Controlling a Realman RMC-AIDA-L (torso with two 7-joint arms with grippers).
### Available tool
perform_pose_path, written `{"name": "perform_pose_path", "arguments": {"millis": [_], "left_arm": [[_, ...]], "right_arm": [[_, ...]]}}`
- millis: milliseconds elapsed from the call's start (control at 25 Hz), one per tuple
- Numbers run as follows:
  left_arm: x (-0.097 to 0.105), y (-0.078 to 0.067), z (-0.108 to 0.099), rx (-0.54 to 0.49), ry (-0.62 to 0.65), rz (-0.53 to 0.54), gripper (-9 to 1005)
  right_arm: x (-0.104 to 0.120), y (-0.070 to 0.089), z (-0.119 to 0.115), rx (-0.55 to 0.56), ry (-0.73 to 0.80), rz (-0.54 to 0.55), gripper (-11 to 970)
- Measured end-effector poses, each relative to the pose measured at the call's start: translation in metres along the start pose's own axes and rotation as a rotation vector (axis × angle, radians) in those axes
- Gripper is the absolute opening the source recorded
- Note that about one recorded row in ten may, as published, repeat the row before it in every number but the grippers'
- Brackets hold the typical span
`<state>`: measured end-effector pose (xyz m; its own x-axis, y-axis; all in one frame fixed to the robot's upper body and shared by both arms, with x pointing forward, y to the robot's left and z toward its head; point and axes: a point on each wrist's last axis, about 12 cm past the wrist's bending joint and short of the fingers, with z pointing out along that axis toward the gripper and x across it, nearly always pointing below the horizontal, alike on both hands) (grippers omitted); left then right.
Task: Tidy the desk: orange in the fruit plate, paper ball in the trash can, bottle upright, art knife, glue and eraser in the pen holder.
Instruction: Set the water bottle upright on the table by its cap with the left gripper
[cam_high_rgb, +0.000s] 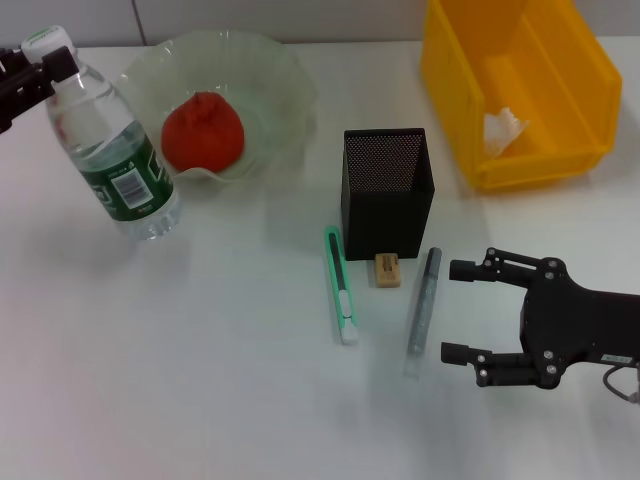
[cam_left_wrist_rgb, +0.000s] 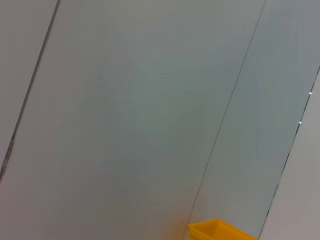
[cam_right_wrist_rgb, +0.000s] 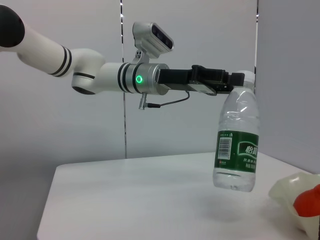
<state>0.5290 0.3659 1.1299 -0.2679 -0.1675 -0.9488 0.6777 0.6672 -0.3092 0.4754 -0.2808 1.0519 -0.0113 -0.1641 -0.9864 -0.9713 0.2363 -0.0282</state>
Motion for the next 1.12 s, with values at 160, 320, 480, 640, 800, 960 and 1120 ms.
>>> {"name": "perform_pose_path", "arguments": {"millis": [160,320,480,640,800,960,1120], "left_arm": [[0.003,-0.001,-0.001,-0.006,-0.005,0.035,474],[0.009,-0.003,-0.003,-0.026,-0.035,0.088,477],[0.012,-0.005,-0.003,-0.036,-0.048,0.128,480],[0.016,-0.006,-0.002,-0.049,-0.059,0.173,483],[0.021,-0.006,-0.001,-0.059,-0.072,0.204,487],[0.028,-0.007,0.0,-0.073,-0.089,0.231,490],[0.034,-0.006,0.001,-0.085,-0.085,0.242,493]], "right_arm": [[0.001,0.001,0.0,0.002,0.001,0.003,830],[0.001,0.002,0.001,-0.003,0.0,0.009,830],[0.002,0.002,0.001,-0.003,-0.001,0.013,830],[0.002,0.003,0.001,-0.003,-0.002,0.016,831],[0.003,0.003,0.002,-0.001,0.0,0.02,831],[0.003,0.003,0.002,-0.001,0.0,0.023,831],[0.004,0.004,0.002,0.0,-0.001,0.024,831]]}}
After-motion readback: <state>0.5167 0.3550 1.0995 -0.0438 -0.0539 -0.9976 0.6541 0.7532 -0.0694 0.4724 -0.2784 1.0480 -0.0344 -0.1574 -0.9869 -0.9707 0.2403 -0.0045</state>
